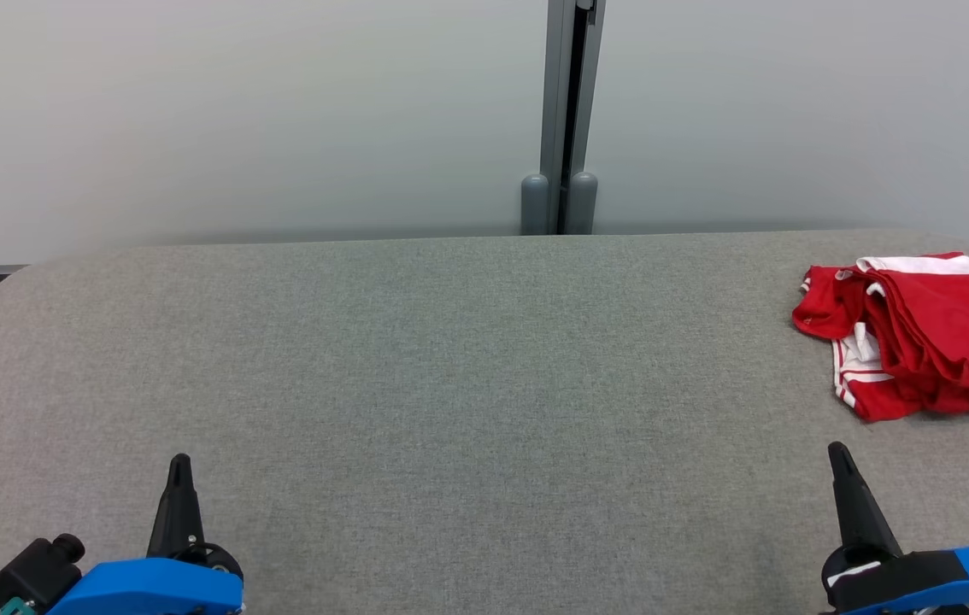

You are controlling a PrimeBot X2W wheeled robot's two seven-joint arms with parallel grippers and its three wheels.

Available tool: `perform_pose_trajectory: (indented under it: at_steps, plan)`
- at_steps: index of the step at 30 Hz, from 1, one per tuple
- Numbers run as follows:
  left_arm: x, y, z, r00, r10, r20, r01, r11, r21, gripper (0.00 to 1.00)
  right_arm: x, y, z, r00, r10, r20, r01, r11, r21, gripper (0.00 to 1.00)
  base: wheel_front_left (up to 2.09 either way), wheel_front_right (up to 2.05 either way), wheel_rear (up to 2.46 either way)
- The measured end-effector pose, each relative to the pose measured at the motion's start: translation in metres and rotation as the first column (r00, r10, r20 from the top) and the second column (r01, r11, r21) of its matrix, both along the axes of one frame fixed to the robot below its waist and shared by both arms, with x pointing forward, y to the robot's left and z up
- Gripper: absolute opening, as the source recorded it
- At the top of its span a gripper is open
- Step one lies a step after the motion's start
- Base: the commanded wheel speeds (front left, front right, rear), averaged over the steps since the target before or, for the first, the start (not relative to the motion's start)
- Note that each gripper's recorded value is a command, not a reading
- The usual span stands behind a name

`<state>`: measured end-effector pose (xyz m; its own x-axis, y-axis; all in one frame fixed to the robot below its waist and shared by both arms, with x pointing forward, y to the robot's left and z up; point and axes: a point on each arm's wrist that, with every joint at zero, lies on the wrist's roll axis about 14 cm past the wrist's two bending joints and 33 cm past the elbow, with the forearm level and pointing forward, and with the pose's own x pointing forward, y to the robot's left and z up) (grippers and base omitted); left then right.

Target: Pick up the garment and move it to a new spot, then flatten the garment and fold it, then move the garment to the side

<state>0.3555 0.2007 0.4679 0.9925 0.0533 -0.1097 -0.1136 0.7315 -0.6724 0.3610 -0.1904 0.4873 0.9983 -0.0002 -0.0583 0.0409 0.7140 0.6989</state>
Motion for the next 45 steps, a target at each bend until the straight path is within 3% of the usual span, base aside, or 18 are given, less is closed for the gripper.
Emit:
perform_pose_trajectory:
  at_steps: [20,45]
  plan:
    - [0.009,0.0,0.007,1.0,0.018,0.014,-0.014,0.969,-0.245,0.0,0.009,-0.002,0.004,1.0,-0.016,0.002,0.015,0.971,0.237,0.0,0.0,0.0,0.0]
    - [0.02,0.0,0.018,0.999,0.031,0.044,-0.006,0.878,-0.479,0.0,0.016,-0.005,0.009,1.0,-0.029,0.008,0.022,0.885,0.465,0.0,0.0,0.0,0.0]
